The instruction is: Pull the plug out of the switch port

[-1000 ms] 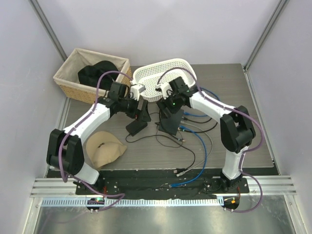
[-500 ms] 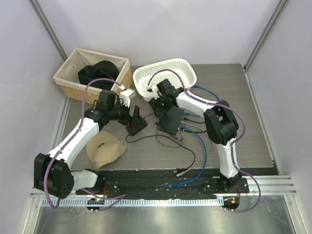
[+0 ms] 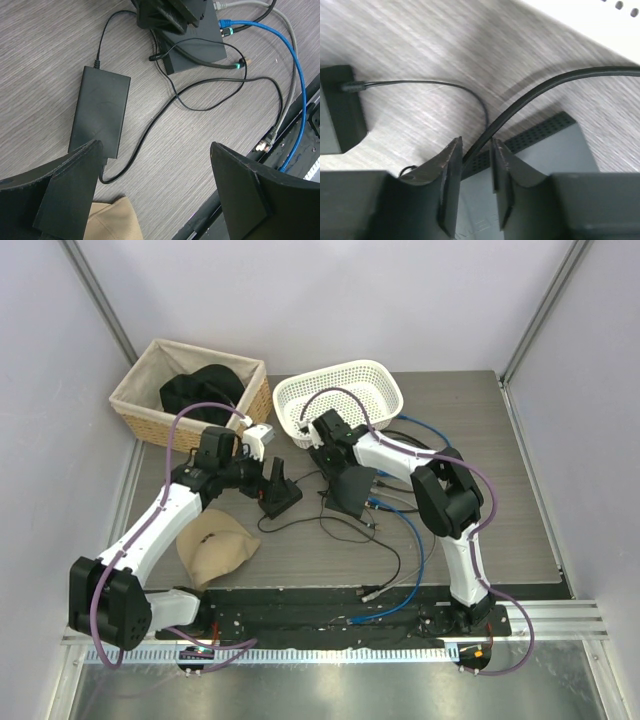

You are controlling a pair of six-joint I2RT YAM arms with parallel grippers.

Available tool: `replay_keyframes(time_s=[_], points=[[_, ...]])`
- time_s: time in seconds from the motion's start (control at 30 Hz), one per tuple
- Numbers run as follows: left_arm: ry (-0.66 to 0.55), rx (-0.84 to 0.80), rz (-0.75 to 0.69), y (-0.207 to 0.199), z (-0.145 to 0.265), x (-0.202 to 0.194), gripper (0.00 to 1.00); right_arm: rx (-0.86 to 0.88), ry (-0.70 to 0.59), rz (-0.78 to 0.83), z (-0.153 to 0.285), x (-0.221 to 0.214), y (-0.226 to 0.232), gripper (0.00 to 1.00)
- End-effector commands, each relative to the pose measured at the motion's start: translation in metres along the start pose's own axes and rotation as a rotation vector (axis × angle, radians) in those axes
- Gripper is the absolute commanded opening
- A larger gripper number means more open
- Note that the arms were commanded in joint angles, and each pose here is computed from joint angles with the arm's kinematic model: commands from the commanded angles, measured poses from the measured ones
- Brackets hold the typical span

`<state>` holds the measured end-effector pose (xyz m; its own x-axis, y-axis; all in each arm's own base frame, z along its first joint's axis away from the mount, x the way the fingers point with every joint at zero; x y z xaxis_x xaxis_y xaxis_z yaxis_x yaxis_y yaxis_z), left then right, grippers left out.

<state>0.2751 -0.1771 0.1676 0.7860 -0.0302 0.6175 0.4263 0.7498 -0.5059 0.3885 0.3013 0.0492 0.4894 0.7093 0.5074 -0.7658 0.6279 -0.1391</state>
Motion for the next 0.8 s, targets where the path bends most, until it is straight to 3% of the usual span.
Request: replay_keyframes(time_s=[0.0, 0.17, 0.3, 0.33, 0.6, 0.77], points=[[-0.059, -0.01, -0.036, -0.002, 0.0, 0.014, 0.93, -0.072, 0.011, -0.04, 0.011, -0.003, -0.009, 0.32], [-0.055, -0.01, -0.034, 0.0, -0.003, 0.014, 0.94, -0.018, 0.011, -0.051, 0.016, -0.007, 0.003, 0.33], [-0.053, -0.008, -0.033, 0.001, -0.005, 0.015, 0.94, -0.01, 0.007, -0.036, 0.03, -0.006, 0.003, 0.03], [-0.056, -0.007, -0.035, 0.001, -0.005, 0.016, 0.94, -0.018, -0.003, -0.025, 0.036, -0.002, 0.0, 0.01], [-0.046, -0.016, -0.027, 0.003, -0.011, 0.014, 0.94, -0.144, -0.09, 0.146, 0.115, 0.01, -0.032, 0.01], [-0.049, -0.033, -0.025, 0.002, -0.016, 0.017, 0.94, -0.243, -0.019, 0.257, 0.121, -0.026, -0.058, 0.01]])
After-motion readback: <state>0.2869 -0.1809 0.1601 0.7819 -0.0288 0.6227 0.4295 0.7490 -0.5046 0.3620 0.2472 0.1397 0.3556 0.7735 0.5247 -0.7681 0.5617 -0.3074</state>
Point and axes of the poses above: each gripper's point midway between its finger pads, its own z axis back along the fingers, its own y axis along the line the jaws close on, x = y × z, the point moved 1 cm from there along z, back along the fingers, and after that the axes turned 13 degrees about z, right-handed, at the moved point
